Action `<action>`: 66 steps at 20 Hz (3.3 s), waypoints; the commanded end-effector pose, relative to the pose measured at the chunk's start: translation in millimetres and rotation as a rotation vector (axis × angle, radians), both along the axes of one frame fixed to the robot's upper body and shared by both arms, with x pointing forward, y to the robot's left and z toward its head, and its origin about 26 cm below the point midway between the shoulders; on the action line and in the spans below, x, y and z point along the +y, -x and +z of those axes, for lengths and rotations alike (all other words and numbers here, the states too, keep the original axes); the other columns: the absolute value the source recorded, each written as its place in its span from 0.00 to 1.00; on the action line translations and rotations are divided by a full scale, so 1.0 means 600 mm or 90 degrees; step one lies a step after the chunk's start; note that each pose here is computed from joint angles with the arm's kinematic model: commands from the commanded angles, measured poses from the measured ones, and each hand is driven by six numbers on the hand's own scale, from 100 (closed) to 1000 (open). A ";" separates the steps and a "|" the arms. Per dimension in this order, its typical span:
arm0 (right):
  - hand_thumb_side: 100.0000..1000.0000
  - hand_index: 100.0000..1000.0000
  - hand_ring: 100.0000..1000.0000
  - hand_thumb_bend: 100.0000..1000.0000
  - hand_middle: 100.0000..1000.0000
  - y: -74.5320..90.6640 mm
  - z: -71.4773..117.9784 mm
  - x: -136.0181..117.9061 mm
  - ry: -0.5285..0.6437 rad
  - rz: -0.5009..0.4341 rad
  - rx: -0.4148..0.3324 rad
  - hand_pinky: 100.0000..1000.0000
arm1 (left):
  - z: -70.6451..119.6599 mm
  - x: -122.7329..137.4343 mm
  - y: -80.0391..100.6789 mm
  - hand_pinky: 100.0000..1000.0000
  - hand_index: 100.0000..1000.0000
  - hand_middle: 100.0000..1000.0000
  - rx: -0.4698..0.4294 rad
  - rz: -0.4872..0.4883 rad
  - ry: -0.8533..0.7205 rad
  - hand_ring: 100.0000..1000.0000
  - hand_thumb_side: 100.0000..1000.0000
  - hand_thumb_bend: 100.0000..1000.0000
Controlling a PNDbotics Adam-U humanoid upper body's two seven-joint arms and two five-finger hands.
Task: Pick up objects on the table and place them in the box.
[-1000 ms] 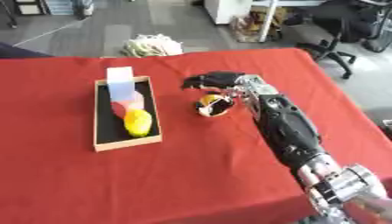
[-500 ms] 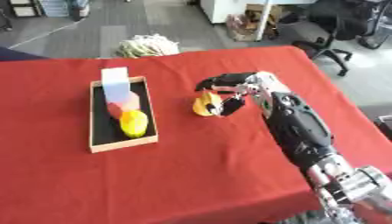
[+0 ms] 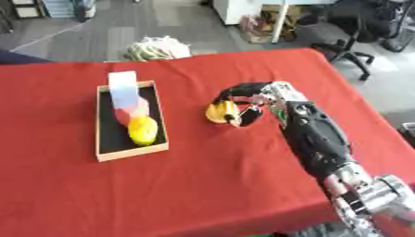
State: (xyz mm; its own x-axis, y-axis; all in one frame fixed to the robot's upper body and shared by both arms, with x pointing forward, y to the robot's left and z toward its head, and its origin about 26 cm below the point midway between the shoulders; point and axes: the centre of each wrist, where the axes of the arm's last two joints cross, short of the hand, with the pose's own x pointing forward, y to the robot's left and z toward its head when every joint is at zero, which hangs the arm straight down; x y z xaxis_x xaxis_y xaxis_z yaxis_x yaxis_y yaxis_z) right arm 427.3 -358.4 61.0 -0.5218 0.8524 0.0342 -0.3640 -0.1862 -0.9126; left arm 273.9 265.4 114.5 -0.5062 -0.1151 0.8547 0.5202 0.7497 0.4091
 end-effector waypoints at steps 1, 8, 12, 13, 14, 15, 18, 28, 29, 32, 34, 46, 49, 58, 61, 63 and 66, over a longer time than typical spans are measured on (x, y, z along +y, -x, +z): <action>0.22 0.51 0.67 0.00 0.33 -0.006 0.034 -0.010 -0.019 -0.009 -0.100 0.69 | 0.010 0.005 0.000 0.64 0.83 0.51 -0.013 0.005 -0.006 0.49 0.82 0.00; 0.16 0.27 0.49 0.00 0.13 -0.010 0.057 -0.004 -0.074 0.011 -0.245 0.59 | 0.009 0.005 0.000 0.64 0.83 0.51 -0.012 0.005 -0.004 0.49 0.81 0.00; 0.15 0.27 0.48 0.00 0.13 -0.015 0.085 0.009 -0.098 0.049 -0.291 0.59 | 0.009 0.005 0.001 0.64 0.83 0.51 -0.010 0.006 -0.003 0.49 0.81 0.00; 0.14 0.27 0.48 0.00 0.13 -0.017 0.094 0.015 -0.104 0.061 -0.301 0.60 | 0.009 0.005 0.001 0.64 0.83 0.51 -0.010 0.005 -0.002 0.49 0.81 0.00; 0.14 0.27 0.48 0.00 0.13 -0.019 0.105 0.022 -0.111 0.074 -0.312 0.60 | 0.009 0.005 0.001 0.64 0.83 0.51 -0.010 0.005 -0.002 0.49 0.81 0.00; 0.13 0.27 0.47 0.00 0.13 -0.022 0.115 0.030 -0.117 0.087 -0.323 0.60 | 0.009 0.005 0.001 0.64 0.83 0.51 -0.010 0.004 -0.003 0.49 0.81 0.00; 0.11 0.28 0.47 0.00 0.13 -0.033 0.148 0.054 -0.140 0.120 -0.353 0.59 | 0.009 0.005 0.001 0.64 0.83 0.51 -0.011 0.003 -0.003 0.49 0.81 0.00; 0.10 0.28 0.48 0.00 0.15 -0.073 0.215 0.120 -0.178 0.169 -0.391 0.61 | 0.011 -0.005 -0.002 0.64 0.83 0.51 -0.010 -0.016 0.002 0.49 0.81 0.00; 0.10 0.28 0.48 0.00 0.15 -0.077 0.218 0.127 -0.178 0.173 -0.392 0.61 | 0.012 -0.007 -0.003 0.64 0.83 0.51 -0.011 -0.021 0.004 0.49 0.81 0.00; 0.10 0.29 0.49 0.00 0.16 -0.085 0.221 0.144 -0.176 0.181 -0.388 0.61 | 0.014 -0.011 -0.004 0.64 0.83 0.51 -0.011 -0.029 0.008 0.49 0.81 0.00; 0.11 0.30 0.50 0.00 0.16 -0.089 0.218 0.153 -0.174 0.184 -0.380 0.62 | 0.015 -0.013 -0.005 0.64 0.83 0.51 -0.011 -0.033 0.009 0.49 0.81 0.00; 0.12 0.37 0.55 0.00 0.21 -0.097 0.181 0.193 -0.151 0.208 -0.326 0.64 | 0.019 -0.017 -0.006 0.64 0.83 0.51 -0.013 -0.043 0.014 0.50 0.80 0.00; 0.13 0.40 0.57 0.00 0.23 -0.097 0.181 0.195 -0.147 0.214 -0.323 0.65 | 0.018 -0.017 -0.006 0.64 0.83 0.51 -0.012 -0.042 0.015 0.49 0.80 0.00; 0.15 0.46 0.61 0.00 0.29 -0.096 0.192 0.197 -0.141 0.227 -0.324 0.67 | 0.018 -0.016 -0.007 0.64 0.83 0.51 -0.012 -0.036 0.016 0.49 0.80 0.00; 0.17 0.51 0.66 0.00 0.36 -0.095 0.195 0.199 -0.136 0.235 -0.320 0.70 | 0.018 -0.017 -0.007 0.64 0.83 0.51 -0.012 -0.035 0.016 0.49 0.80 0.00; 0.18 0.55 0.69 0.00 0.40 -0.095 0.196 0.200 -0.128 0.239 -0.314 0.71 | 0.018 -0.016 -0.007 0.64 0.83 0.51 -0.013 -0.035 0.016 0.49 0.80 0.00; 0.18 0.60 0.71 0.00 0.45 -0.095 0.198 0.200 -0.120 0.243 -0.307 0.72 | 0.018 -0.016 -0.006 0.64 0.83 0.51 -0.012 -0.033 0.016 0.49 0.80 0.00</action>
State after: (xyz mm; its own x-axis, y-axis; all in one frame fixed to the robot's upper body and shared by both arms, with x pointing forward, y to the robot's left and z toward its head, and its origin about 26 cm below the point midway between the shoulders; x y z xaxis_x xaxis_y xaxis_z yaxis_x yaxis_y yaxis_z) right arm 482.5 -235.3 158.7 -0.7848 0.6106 -0.1066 0.1095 -0.0328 -0.9935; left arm 277.1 256.8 117.5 -0.5028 -0.0687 0.8617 0.5587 0.7348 0.3846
